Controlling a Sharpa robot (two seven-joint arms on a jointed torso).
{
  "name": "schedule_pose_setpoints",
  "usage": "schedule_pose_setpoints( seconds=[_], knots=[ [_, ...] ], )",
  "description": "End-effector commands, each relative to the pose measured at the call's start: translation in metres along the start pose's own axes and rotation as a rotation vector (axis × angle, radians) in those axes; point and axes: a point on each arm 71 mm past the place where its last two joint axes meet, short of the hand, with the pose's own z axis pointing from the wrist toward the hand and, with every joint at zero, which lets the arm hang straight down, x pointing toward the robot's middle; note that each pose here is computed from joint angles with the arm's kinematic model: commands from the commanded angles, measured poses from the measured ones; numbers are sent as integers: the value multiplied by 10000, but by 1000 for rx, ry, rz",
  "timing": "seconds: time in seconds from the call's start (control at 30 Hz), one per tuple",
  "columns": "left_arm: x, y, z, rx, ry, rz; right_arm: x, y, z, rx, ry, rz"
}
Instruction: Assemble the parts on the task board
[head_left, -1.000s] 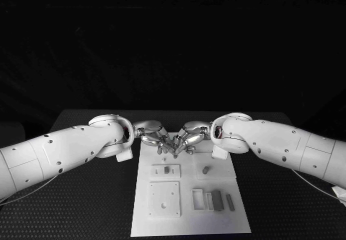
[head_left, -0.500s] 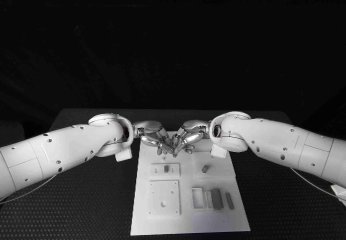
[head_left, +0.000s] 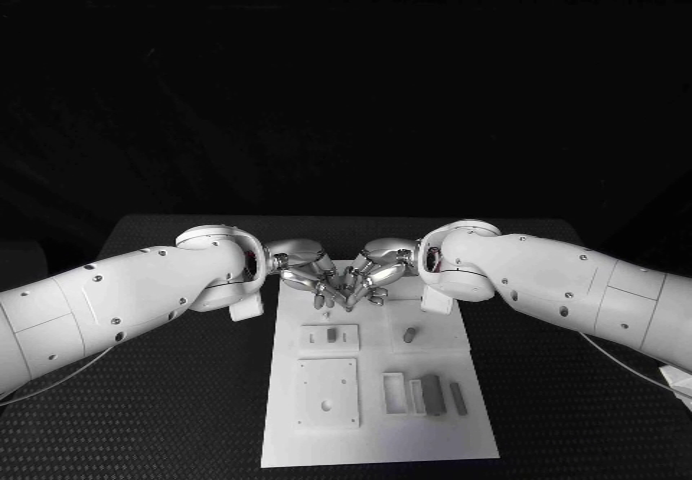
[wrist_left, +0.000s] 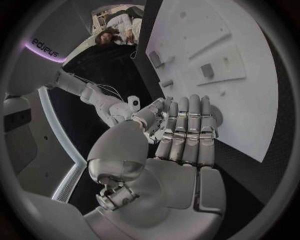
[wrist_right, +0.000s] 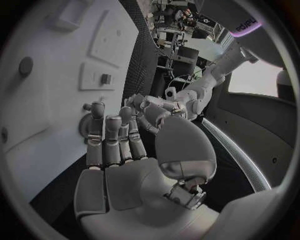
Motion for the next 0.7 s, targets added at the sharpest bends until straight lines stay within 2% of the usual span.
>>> schedule_pose_setpoints(
  seconds=[0.03, 0.23, 0.7],
  knots=[
    [20, -42, 17, 22, 30, -20, 19, 18, 6, -9, 20, -4],
    [38, -35, 27, 15, 57, -22, 17, 18, 4, -10, 18, -4],
    [49, -39, 40, 22, 57, -36, 18, 21, 1, -13, 17, 0]
  ],
)
